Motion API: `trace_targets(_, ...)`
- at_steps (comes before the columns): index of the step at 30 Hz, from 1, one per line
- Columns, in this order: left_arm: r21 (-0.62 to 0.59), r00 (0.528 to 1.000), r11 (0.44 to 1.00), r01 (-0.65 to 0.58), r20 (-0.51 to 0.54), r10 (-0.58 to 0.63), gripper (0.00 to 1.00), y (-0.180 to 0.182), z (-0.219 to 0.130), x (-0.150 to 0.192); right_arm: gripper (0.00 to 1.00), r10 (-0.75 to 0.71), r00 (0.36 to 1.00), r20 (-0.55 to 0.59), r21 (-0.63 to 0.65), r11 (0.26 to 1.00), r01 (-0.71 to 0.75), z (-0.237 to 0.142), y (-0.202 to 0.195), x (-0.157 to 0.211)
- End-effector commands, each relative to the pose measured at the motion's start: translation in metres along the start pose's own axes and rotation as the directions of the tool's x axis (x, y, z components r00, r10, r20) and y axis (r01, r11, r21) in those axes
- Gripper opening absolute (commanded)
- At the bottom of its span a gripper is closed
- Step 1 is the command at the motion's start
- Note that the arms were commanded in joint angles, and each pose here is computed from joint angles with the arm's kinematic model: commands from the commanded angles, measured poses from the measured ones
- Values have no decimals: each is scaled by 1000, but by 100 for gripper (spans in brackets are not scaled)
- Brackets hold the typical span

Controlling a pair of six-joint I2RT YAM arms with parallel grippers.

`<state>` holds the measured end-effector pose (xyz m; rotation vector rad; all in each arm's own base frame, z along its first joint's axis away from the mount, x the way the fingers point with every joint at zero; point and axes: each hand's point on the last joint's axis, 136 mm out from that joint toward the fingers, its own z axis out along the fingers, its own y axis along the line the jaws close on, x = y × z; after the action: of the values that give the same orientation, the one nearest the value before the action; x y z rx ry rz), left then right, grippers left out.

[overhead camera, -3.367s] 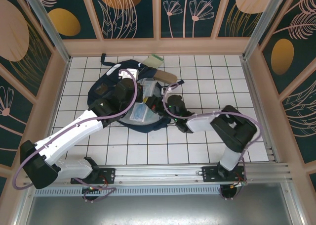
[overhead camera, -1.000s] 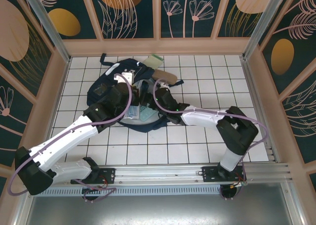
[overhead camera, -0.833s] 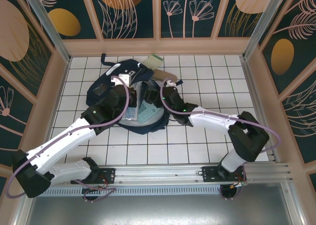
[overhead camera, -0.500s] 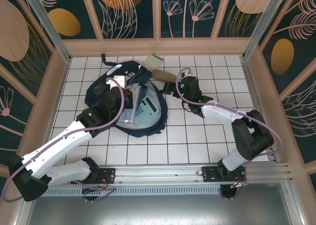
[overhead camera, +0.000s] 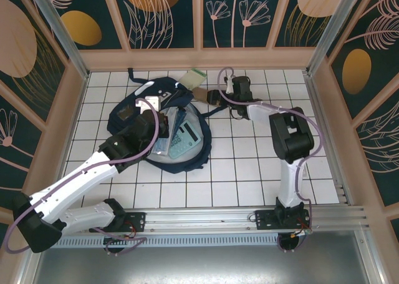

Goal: Pack the student bag

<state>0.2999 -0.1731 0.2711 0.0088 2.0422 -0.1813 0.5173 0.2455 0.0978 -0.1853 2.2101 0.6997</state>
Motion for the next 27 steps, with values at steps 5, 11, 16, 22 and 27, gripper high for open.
trace_targets(5,3,997,999,50,55,-50,0,-2,-7,-20,96,-69,997,-26,-21,997,69,34,-14,-10)
trace_targets(11,-1,998,999,41,46,-41,0,-1,-5,-17,97,-93,991,-91,-82,993,86,55,-19,-3)
trace_targets(16,-2,998,999,40,50,-39,0,-1,-5,-18,93,-139,978,-153,-136,984,119,60,-6,14)
trace_targets(22,5,998,999,37,45,-37,0,-2,-4,-15,87,-220,957,-187,-71,975,210,59,-2,30)
trace_targets(27,7,998,999,39,49,-39,0,-2,-4,-15,84,-310,928,-206,30,946,323,62,-1,39)
